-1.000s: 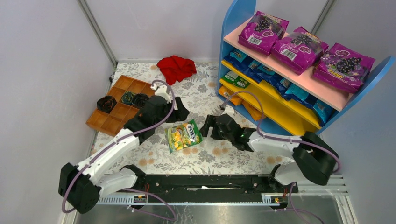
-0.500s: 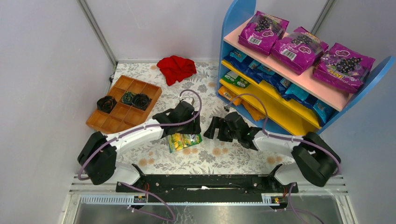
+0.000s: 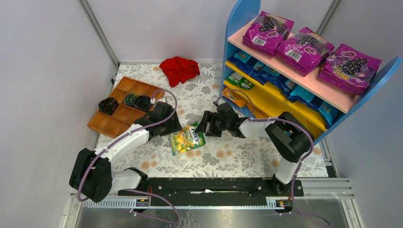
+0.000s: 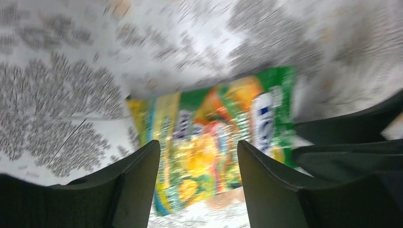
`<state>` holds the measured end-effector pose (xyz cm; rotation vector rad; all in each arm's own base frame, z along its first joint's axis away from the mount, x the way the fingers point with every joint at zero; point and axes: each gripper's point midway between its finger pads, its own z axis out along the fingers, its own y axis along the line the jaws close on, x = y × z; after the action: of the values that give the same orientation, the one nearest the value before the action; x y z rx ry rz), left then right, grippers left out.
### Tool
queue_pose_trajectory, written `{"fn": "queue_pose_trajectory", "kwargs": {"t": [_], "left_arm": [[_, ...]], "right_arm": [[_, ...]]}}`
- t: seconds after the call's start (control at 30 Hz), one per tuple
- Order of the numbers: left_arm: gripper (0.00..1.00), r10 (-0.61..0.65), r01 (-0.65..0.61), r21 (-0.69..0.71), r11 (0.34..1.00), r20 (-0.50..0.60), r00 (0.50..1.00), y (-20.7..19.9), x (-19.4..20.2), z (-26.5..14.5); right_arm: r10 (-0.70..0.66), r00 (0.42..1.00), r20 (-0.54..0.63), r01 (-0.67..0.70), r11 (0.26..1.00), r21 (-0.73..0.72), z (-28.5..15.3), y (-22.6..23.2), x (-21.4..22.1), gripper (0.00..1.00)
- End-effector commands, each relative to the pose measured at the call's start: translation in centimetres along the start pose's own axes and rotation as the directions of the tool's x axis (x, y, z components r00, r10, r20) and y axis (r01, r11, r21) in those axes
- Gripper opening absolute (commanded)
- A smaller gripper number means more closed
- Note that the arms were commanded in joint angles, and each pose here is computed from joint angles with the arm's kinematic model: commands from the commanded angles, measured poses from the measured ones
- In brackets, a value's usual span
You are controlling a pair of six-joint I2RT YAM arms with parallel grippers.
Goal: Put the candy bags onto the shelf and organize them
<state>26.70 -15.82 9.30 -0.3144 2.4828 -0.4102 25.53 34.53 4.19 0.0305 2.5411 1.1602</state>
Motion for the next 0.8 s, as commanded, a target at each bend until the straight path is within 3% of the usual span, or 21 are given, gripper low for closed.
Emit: {"fn": "queue_pose_trajectory", "kwargs": {"t": [0.0, 0.43, 0.63, 0.77], "left_arm": [[0.62, -0.065, 0.062, -0.041, 0.997, -0.084, 0.994, 2.6, 3.3, 1.9], [0.42, -0.181, 0.153, -0.165, 0.974, -0.168, 0.969, 6.8, 7.7, 4.8], [0.42, -0.181, 0.155, -0.179, 0.971, -0.136, 0.974, 7.6, 7.2, 4.4], [0.43, -0.171, 0.147, -0.183, 0.972, -0.122, 0.978, 7.6, 6.8, 4.1]], "right_arm": [[-0.009, 0.999, -0.039, 0.008, 1.000, -0.030, 1.1, 0.4, -0.4, 0.80], [-0.010, 0.987, -0.159, -0.023, 0.978, -0.205, 3.8, 3.0, 2.1, 0.74], [0.005, 0.988, -0.157, -0.048, 0.961, -0.273, 4.8, 4.3, 1.8, 0.73], [-0.005, 0.992, -0.122, -0.027, 0.965, -0.260, 4.9, 4.3, 1.1, 0.62]]}}
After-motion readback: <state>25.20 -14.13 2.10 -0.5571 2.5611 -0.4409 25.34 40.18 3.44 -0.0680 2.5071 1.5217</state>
